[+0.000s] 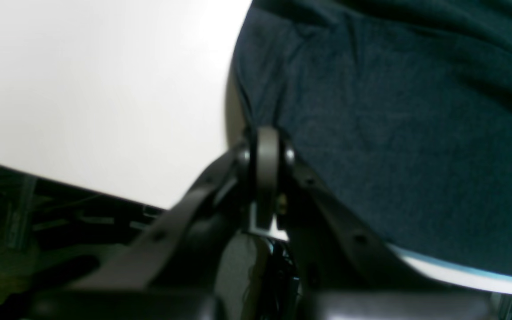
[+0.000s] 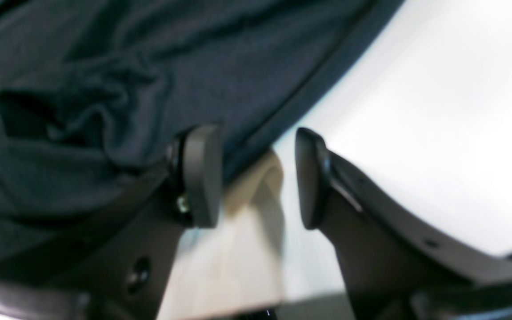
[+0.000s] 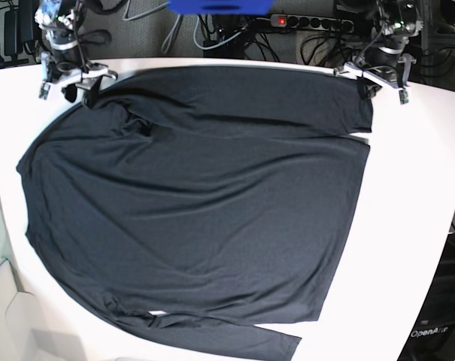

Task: Fold the T-shirt properly
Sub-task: 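Lower both grippers onto the shirt's shoulder corners and grasp them, then lift the shoulder corners with both grippers and pull them toward the hem, then lower the held shoulder edge onto the shirt body with both grippers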

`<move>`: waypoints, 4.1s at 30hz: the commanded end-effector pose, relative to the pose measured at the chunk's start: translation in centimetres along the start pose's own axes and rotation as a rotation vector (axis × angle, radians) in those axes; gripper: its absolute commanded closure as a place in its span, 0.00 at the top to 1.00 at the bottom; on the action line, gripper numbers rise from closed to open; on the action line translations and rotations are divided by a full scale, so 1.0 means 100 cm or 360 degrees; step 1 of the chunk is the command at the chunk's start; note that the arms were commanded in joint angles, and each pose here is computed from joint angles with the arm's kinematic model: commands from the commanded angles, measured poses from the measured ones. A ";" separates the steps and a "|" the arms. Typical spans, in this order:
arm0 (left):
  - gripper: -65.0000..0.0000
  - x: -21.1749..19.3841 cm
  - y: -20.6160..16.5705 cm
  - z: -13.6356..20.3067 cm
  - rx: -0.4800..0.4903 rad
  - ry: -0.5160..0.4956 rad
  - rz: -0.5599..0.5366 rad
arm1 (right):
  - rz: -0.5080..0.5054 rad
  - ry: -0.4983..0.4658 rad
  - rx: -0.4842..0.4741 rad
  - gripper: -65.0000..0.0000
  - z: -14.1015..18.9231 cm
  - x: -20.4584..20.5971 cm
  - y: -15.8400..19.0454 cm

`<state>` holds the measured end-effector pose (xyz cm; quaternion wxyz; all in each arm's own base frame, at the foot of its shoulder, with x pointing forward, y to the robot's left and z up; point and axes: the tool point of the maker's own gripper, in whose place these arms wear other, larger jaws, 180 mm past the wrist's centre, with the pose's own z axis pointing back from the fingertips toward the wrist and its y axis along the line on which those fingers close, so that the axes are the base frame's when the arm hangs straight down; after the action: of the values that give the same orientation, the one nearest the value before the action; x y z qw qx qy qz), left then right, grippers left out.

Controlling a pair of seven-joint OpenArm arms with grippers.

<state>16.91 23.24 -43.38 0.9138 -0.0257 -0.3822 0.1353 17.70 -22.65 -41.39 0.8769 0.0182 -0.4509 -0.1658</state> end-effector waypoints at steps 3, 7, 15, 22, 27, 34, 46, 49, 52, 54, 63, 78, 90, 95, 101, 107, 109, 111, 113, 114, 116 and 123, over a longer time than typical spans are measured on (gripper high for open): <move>0.00 -0.007 0.003 0.002 0.0013 0.0061 -0.0017 | -0.0021 -0.0014 0.0006 0.44 0.000 -0.001 0.000; 0.00 -0.007 0.003 0.002 0.0013 0.0061 -0.0017 | -0.0050 0.0009 0.0006 0.44 -0.008 -0.007 0.000; 0.00 -0.007 0.003 0.002 0.0011 0.0061 -0.0018 | -0.0066 0.0032 0.0007 0.15 -0.015 -0.012 -0.001; 0.00 0.005 -0.002 0.000 -0.0006 0.0012 -0.0020 | -0.0059 -0.0002 0.0016 0.00 -0.018 -0.004 0.002; 0.00 0.031 -0.014 0.007 -0.0044 -0.0102 -0.0041 | -0.0026 -0.0030 0.0015 0.00 -0.019 0.004 -0.002; 0.00 0.058 -0.024 0.015 -0.0068 -0.0218 -0.0072 | 0.0039 -0.0207 0.0055 0.00 -0.012 0.050 0.011; 0.00 0.094 -0.017 0.010 -0.0026 -0.0332 -0.0048 | 0.0100 -0.0398 0.0108 0.00 -0.012 0.099 0.026; 0.00 0.111 -0.009 0.005 0.0011 -0.0322 -0.0022 | 0.0093 -0.0431 0.0115 0.00 -0.018 0.108 0.028; 0.00 0.127 -0.006 0.000 0.0026 -0.0331 0.0004 | 0.0117 -0.0469 0.0124 0.00 -0.024 0.121 0.028; 0.00 0.137 -0.009 -0.004 0.0015 -0.0336 0.0012 | 0.0126 -0.0454 0.0130 0.00 -0.030 0.125 0.028; 0.00 0.169 -0.025 -0.019 -0.0039 -0.0309 0.0038 | 0.0117 -0.0425 0.0147 0.00 -0.062 0.151 0.029; 0.00 0.159 -0.024 -0.053 -0.0067 -0.0182 0.0137 | 0.0110 -0.0360 0.0129 0.00 -0.076 0.142 0.019; 0.00 0.162 -0.025 -0.064 -0.0080 -0.0161 0.0166 | 0.0134 -0.0358 0.0121 0.00 -0.081 0.147 0.014; 0.00 0.168 -0.028 -0.064 -0.0090 -0.0176 0.0165 | 0.0144 -0.0349 0.0136 0.00 -0.082 0.146 0.018; 0.00 0.177 -0.035 -0.065 -0.0113 -0.0126 0.0179 | 0.0140 -0.0345 0.0137 0.00 -0.082 0.145 0.018; 0.00 0.180 -0.024 -0.067 0.0021 -0.0066 0.0437 | 0.0140 -0.0345 0.0137 0.00 -0.082 0.145 0.018; 0.00 0.176 -0.022 -0.067 0.0049 -0.0023 0.0503 | 0.0138 -0.0345 0.0138 0.00 -0.082 0.144 0.019; 0.00 0.175 -0.031 -0.069 0.0030 0.0011 0.0485 | 0.0138 -0.0343 0.0137 0.00 -0.082 0.144 0.019; 0.00 0.176 -0.042 -0.071 0.0002 0.0030 0.0430 | 0.0138 -0.0343 0.0137 0.00 -0.082 0.144 0.019; 0.00 0.175 -0.046 -0.072 -0.0010 0.0037 0.0410 | 0.0138 -0.0343 0.0137 0.00 -0.082 0.144 0.019; 0.00 0.174 -0.054 -0.073 -0.0031 0.0049 0.0372 | 0.0138 -0.0343 0.0137 0.00 -0.082 0.144 0.019; 0.00 0.186 -0.074 -0.077 -0.0077 0.0059 0.0158 | 0.0138 -0.0340 0.0137 0.00 -0.082 0.143 0.018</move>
<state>35.29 21.08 -36.53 0.9206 -0.0720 -0.3416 0.1748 31.76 -25.75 -36.20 0.8426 0.0242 -0.5259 -0.1136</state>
